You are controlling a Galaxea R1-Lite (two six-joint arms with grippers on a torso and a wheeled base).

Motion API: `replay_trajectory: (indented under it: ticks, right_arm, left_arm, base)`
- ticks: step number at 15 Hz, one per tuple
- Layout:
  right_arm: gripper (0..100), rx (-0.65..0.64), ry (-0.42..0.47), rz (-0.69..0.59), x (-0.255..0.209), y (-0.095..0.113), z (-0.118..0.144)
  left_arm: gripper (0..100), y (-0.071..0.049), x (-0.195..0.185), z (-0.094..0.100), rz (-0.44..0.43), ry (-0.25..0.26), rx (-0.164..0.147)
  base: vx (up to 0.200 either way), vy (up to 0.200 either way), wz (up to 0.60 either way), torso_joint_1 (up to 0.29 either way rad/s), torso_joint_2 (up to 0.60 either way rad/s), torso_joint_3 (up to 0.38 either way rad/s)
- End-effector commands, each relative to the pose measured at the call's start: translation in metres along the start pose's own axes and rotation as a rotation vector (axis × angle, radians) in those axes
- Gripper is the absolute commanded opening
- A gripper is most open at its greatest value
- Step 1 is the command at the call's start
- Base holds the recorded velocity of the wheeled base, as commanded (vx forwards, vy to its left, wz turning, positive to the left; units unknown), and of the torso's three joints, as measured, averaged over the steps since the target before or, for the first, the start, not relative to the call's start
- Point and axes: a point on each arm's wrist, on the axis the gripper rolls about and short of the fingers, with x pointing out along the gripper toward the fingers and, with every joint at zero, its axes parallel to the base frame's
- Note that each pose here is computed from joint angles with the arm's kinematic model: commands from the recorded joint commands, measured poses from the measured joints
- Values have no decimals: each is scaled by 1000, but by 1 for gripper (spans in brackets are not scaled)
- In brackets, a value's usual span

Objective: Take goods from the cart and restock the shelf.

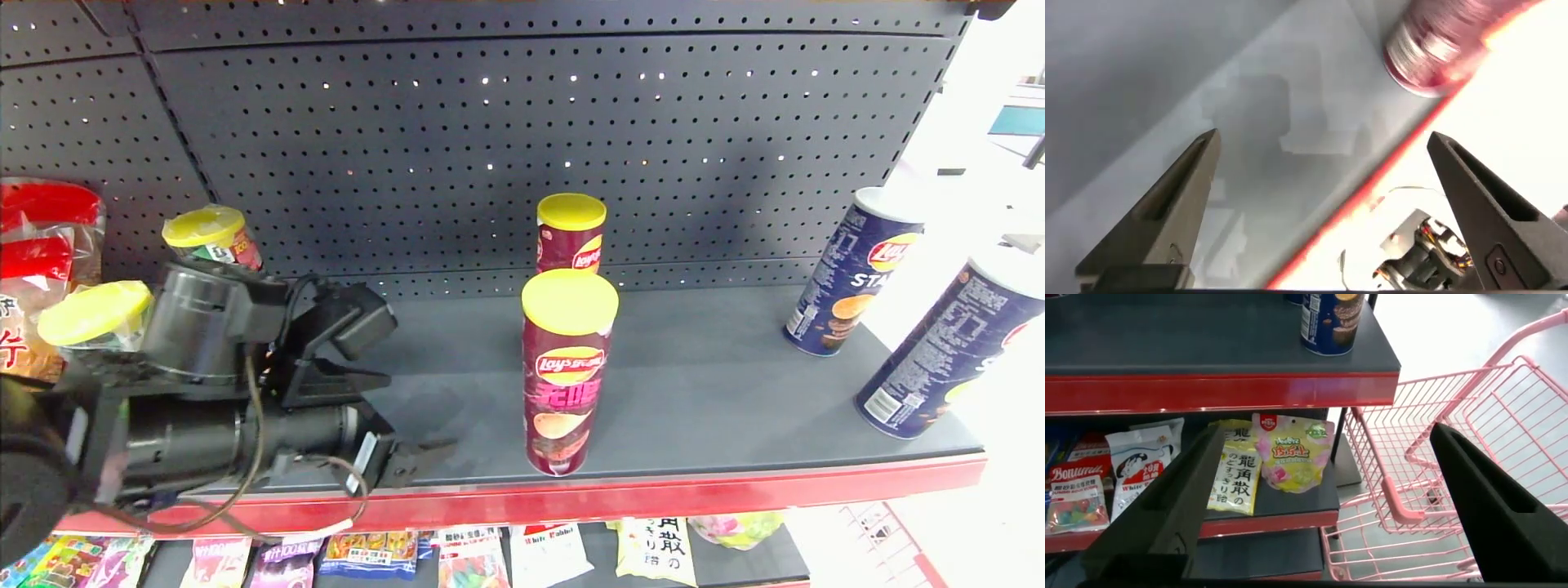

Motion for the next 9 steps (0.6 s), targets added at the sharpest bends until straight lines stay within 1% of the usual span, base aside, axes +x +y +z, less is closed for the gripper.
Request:
replay_trajectory:
  ticks: [1, 2, 3, 4, 5, 6, 7, 8, 9]
  right_arm:
    - [100, -10, 1, -6, 0, 0, 0]
    - [100, -23, 4, -12, 0, 0, 1]
    - [100, -39, 6, -16, 0, 0, 1]
    - [100, -53, 3, -22, 0, 0, 1]
    - [100, -63, 3, -44, 0, 1, 1]
    - [100, -72, 2, -55, -1, 0, 1]
    - [100, -74, 6, -71, -1, 0, 1]
    - [100, -74, 8, -76, 0, 0, 1]
    - [100, -75, 9, -82, -1, 0, 2]
  left_arm:
    - [100, -18, -97, -31, 28, -121, 6]
    - [100, -21, -124, -45, 55, -141, -3]
    - [100, -25, -147, -63, 94, -138, -23]
    - [100, -32, -172, -92, 168, -139, -58]
    - [100, -42, -191, -115, 232, -142, -95]
    - [100, -50, -202, -131, 268, -151, -129]
    - [100, -64, -214, -156, 329, -165, -193]
    - [100, -71, -218, -169, 395, -169, -217]
    - [100, -74, -219, -175, 445, -172, -232]
  base:
    - [0, 0, 0, 0, 0, 0]
    - [0, 0, 0, 0, 0, 0]
    - [0, 0, 0, 0, 0, 0]
    - [0, 0, 0, 0, 0, 0]
    - [0, 0, 0, 0, 0, 0]
    - [0, 0, 0, 0, 0, 0]
    - [0, 0, 0, 0, 0, 0]
    - [0, 0, 0, 0, 0, 0]
    - [0, 0, 0, 0, 0, 0]
